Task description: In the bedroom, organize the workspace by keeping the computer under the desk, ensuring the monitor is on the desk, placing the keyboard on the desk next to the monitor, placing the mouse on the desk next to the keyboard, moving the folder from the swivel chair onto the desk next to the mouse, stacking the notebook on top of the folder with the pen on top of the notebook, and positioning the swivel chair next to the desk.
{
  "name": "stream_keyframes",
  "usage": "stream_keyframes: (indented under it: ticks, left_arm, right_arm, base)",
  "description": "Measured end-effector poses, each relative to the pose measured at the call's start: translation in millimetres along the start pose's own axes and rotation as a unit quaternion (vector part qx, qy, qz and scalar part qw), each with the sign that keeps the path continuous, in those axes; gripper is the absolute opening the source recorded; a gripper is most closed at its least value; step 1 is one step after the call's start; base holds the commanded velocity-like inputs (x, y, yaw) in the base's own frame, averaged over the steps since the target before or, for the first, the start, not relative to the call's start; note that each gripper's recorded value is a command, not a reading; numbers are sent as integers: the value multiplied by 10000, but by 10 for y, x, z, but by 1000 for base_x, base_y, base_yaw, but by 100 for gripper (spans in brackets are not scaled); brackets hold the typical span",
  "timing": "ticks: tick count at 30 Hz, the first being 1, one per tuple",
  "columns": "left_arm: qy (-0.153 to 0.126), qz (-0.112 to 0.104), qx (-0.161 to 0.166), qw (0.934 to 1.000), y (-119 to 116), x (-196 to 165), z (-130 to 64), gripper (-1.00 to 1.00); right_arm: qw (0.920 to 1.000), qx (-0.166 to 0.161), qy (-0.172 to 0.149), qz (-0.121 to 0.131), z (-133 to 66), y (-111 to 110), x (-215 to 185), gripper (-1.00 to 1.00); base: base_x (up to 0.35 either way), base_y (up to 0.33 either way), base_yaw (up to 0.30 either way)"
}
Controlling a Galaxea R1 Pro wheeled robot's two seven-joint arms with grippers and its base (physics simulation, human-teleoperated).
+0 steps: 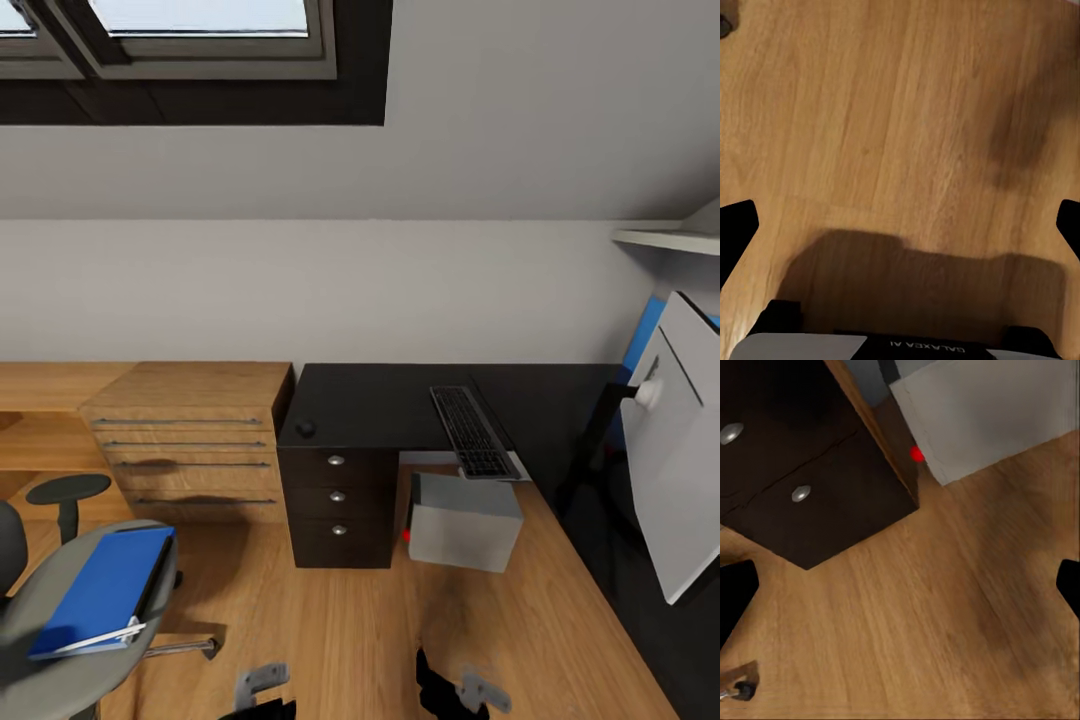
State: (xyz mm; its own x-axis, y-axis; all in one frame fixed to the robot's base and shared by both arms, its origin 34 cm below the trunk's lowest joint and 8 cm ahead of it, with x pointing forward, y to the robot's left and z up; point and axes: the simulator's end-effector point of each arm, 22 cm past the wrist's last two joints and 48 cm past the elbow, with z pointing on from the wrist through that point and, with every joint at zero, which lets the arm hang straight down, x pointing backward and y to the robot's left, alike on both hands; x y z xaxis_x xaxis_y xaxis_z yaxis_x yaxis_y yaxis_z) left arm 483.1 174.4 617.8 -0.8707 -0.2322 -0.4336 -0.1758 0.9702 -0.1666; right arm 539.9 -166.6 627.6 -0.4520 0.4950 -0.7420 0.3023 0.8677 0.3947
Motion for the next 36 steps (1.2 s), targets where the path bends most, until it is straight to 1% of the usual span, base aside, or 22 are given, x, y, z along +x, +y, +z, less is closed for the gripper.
stream_keyframes:
  ticks: [1, 2, 4, 5, 7, 10, 13, 14, 17, 18, 19, 24, 32, 36]
  left_arm:
    - [-92, 27, 5, 10000, -11, 57, -14, 100]
    - [-120, 43, 1, 9999, -11, 85, -25, 100]
    - [-128, 67, -25, 9999, 5, 151, -43, 100]
    - [-88, 87, -65, 9999, 39, 237, -40, 100]
    - [-16, 108, -118, 9999, 82, 331, -48, 100]
    - [107, 143, -220, 9996, 168, 478, -59, 100]
    - [98, 133, -319, 9994, 258, 556, -75, 100]
    - [-11, 99, -370, 9993, 308, 556, -76, 100]
    - [-271, 25, -431, 9987, 371, 495, -104, 100]
    - [-540, -29, -489, 9973, 431, 427, -119, 100]
    - [-618, -49, -509, 9968, 449, 409, -133, 100]
    - [-708, -68, -531, 9961, 462, 384, -197, 100]
    - [-728, -55, -541, 9959, 451, 360, -294, 100]
    - [-709, -51, -554, 9959, 454, 361, -337, 100]
  right_arm:
    - [9999, 29, 46, -156, -121, -84, 118, 100]
    - [9997, 30, 75, -246, -180, -114, 167, 100]
    - [9992, 51, 113, -389, -265, -174, 218, 100]
    - [9986, 89, 134, -509, -316, -257, 241, 100]
    - [9979, 113, 137, -629, -357, -336, 223, 100]
    - [9970, 200, 114, -744, -395, -485, 154, 100]
    - [9959, 323, 80, -842, -418, -670, 49, 100]
    - [9952, 416, 50, -883, -423, -802, -21, 100]
    - [9942, 521, 21, -938, -444, -950, -124, 100]
    - [9939, 632, -4, -903, -455, -1043, -173, 100]
    - [9939, 628, -4, -905, -464, -1028, -177, 100]
    - [9944, 574, 1, -889, -509, -924, -188, 100]
    - [9945, 490, 21, -929, -573, -837, -239, 100]
    - [9943, 463, 39, -960, -605, -808, -261, 100]
  base:
    - [0, 0, 0]
    - [0, 0, 0]
    - [0, 0, 0]
    - [0, 0, 0]
    - [0, 0, 0]
    - [0, 0, 0]
    - [0, 0, 0]
    - [0, 0, 0]
    - [0, 0, 0]
    - [0, 0, 0]
    - [0, 0, 0]
    - [0, 0, 0]
    - [-7, 0, 0]
    - [-165, 0, 0]
